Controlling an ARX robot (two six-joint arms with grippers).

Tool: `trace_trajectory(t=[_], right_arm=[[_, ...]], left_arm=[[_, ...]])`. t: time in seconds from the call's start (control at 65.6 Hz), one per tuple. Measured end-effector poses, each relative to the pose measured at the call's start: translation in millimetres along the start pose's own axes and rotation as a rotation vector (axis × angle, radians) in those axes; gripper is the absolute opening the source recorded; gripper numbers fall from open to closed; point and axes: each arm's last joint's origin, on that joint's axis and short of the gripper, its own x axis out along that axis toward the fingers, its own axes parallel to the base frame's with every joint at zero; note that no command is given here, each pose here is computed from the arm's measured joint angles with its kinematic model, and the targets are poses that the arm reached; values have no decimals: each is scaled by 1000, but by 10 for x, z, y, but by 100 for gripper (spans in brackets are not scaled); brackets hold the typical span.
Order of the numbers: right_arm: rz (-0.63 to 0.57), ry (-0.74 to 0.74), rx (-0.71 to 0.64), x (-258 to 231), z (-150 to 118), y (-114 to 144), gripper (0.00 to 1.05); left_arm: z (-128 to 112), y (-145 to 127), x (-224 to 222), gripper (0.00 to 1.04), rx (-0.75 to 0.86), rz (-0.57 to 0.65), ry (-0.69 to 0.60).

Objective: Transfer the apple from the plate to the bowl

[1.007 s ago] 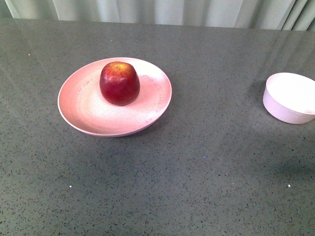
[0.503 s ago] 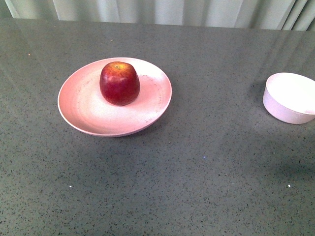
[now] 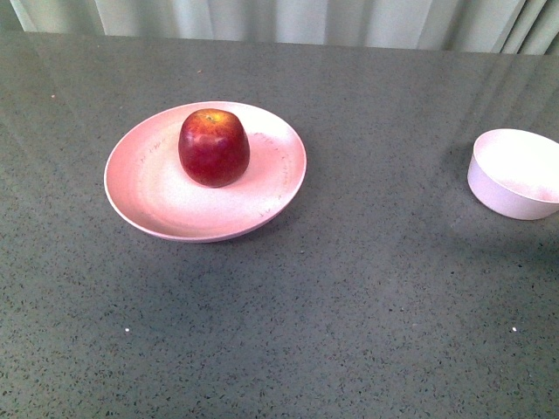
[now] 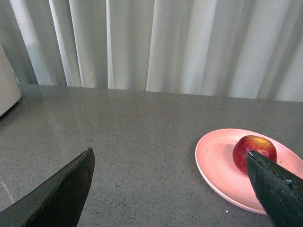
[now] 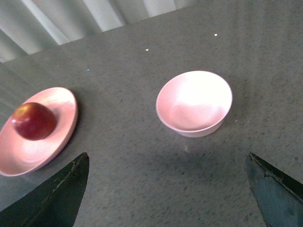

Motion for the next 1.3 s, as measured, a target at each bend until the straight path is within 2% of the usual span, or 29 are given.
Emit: trace_trajectory(t=[0.198,0.336,0.702,0.946,1.052,1.296], right_arm=[[-44,89,-60,634,50,-388,96],[-45,182,-53,1074,10,-575,96],[-101,269,-31,1716,3,-839,96],[-91,317,-37,1965,-91,-834,95],[-81,316,-52,2050,-64,-776,75],[-87,335,-60,2121,-74,-730,40]], left_arm=[[0,0,0,96,0,0,0],[0,0,0,96,0,0,0],[0,0,0,96,0,0,0],[0,0,0,96,0,0,0],[0,0,0,96,0,0,0],[0,0,0,96,0,0,0]])
